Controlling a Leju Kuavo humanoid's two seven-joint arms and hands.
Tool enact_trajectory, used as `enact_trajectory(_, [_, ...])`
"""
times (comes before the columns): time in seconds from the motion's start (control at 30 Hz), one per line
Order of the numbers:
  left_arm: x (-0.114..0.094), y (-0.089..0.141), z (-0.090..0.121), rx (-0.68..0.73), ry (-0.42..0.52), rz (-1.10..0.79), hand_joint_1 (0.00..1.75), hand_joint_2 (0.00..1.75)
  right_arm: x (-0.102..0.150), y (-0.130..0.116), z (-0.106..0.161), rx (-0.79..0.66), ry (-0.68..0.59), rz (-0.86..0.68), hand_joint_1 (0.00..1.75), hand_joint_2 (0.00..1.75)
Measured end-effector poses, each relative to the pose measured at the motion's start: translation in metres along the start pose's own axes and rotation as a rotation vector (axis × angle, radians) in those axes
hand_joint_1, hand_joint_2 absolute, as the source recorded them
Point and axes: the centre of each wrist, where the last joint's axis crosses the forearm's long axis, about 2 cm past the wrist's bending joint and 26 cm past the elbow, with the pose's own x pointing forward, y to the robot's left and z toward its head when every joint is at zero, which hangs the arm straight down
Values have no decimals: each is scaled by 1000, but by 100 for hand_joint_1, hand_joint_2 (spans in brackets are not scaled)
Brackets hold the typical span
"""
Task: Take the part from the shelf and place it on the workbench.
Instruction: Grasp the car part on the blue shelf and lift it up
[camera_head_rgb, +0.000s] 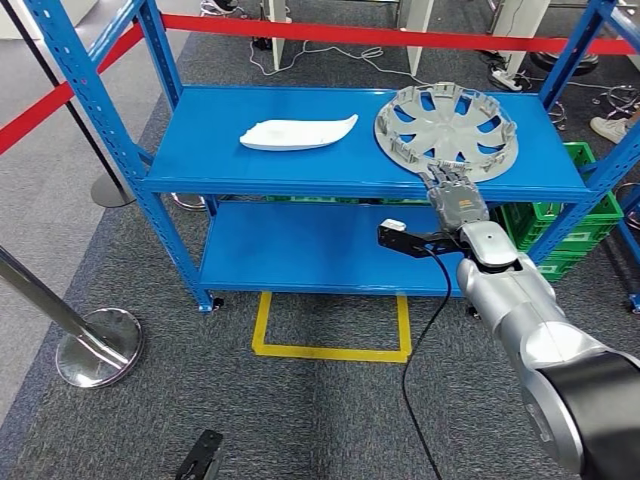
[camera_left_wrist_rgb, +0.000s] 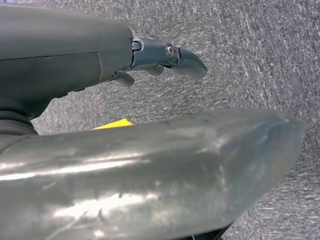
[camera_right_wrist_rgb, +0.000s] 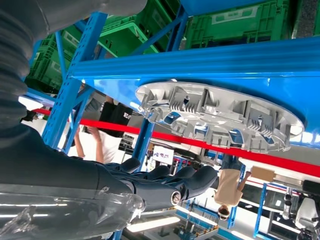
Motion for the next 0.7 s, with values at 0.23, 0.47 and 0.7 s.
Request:
enact_trajectory(0.23, [0,0,0,-1,0,0,0,0,0,0,0,2,-1,-1,0,175])
enact_trajectory(0.47, [0,0,0,-1,0,-2,0,0,0,0,0,1,-1,-3,0,175])
enact_trajectory(0.7, [0,0,0,-1,0,-2,0,0,0,0,0,1,-1,-3,0,175])
